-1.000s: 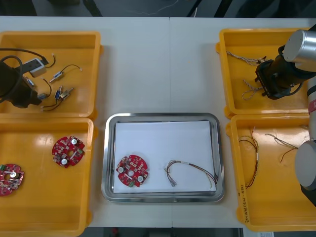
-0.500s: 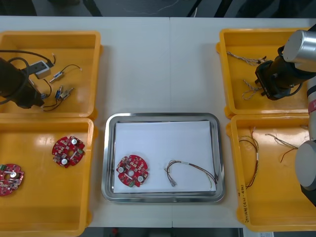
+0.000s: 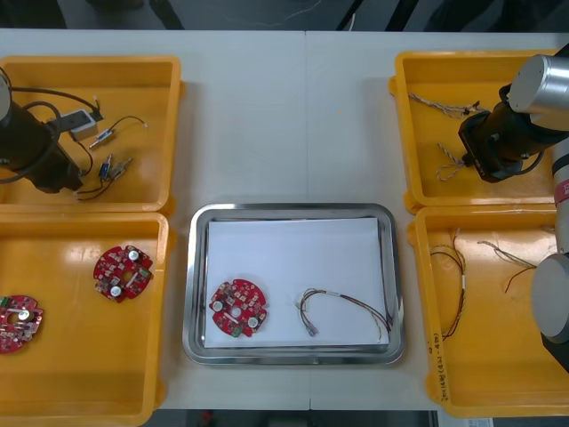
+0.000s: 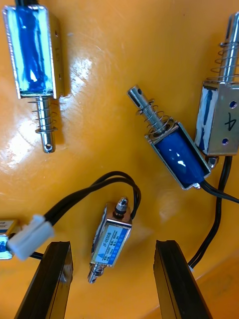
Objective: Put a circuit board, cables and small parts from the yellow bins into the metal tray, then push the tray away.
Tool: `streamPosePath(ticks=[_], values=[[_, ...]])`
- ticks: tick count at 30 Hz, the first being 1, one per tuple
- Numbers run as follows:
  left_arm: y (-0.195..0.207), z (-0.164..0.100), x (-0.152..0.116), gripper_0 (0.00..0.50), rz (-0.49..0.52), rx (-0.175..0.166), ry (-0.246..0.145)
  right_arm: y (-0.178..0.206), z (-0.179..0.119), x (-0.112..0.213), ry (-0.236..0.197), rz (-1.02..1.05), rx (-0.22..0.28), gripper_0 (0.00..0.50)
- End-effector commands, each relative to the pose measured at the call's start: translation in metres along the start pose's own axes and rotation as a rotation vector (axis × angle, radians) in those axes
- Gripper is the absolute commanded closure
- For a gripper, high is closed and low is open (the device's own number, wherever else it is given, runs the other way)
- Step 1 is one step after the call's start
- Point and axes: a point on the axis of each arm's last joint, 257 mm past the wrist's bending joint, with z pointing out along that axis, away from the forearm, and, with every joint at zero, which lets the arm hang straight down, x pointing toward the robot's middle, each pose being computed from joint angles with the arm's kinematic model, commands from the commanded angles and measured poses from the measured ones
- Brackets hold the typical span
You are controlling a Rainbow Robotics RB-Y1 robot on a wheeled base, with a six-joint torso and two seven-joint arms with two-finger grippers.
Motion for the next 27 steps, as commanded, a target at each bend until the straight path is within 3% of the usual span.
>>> streamPosePath(ticks=[1, 13, 15, 17, 18, 19, 27], values=[[0.033, -0.026, -0.006, 0.018, -0.004, -0.070, -0.013, -0.017, 0.011, 0.014, 0.026, 0.002, 0.052, 0.500], [0.033, -0.020, -0.006, 0.021, -0.002, -0.074, 0.000, 0.008, -0.047, -0.017, -0.006, -0.036, 0.099, 0.500], [0.032, -0.019, -0.006, 0.052, 0.001, -0.073, 0.000, 0.011, -0.056, -0.021, -0.007, -0.040, 0.104, 0.500], [0.032, -0.018, -0.007, 0.190, 0.002, -0.073, -0.001, 0.014, -0.070, -0.027, -0.018, -0.049, 0.106, 0.500], [0.032, -0.018, -0.007, 0.382, 0.002, -0.073, -0.001, 0.017, -0.078, -0.030, -0.025, -0.057, 0.102, 0.500], [0.032, -0.018, -0.006, 0.500, 0.003, -0.073, 0.000, 0.017, -0.085, -0.033, -0.033, -0.066, 0.101, 0.500], [0.031, -0.018, -0.007, 0.500, 0.003, -0.069, -0.001, 0.006, -0.133, -0.050, -0.047, -0.237, 0.141, 0.500]])
